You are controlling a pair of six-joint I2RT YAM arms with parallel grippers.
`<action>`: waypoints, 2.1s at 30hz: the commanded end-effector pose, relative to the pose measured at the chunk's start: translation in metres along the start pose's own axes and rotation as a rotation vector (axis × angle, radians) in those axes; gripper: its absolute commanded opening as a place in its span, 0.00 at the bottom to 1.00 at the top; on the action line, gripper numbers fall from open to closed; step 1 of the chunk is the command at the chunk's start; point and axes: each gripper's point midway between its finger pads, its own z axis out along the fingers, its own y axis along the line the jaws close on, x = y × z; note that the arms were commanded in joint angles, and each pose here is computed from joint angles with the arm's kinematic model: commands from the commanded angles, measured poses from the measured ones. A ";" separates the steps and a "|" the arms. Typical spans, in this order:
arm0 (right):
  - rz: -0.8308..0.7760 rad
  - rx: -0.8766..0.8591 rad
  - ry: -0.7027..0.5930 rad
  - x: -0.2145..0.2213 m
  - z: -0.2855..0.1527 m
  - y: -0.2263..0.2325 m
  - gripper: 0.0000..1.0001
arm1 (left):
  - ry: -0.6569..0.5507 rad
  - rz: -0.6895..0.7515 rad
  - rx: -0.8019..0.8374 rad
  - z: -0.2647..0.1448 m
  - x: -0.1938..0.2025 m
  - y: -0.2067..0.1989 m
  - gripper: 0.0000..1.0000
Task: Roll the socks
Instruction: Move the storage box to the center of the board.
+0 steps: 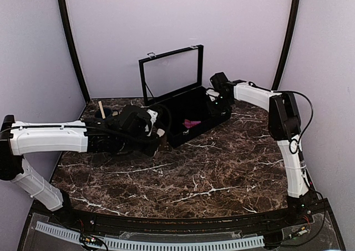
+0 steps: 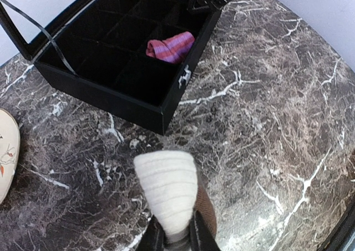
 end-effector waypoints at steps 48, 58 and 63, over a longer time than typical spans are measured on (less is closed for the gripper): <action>-0.052 -0.241 0.595 0.173 0.021 0.069 0.37 | -0.228 -0.082 -0.125 0.119 -0.160 0.059 0.00; -0.070 -0.257 0.646 0.200 -0.005 0.087 0.38 | -0.236 -0.077 -0.118 0.118 -0.160 0.064 0.00; -0.071 -0.274 0.656 0.219 -0.020 0.101 0.38 | -0.231 -0.074 -0.103 0.120 -0.156 0.064 0.00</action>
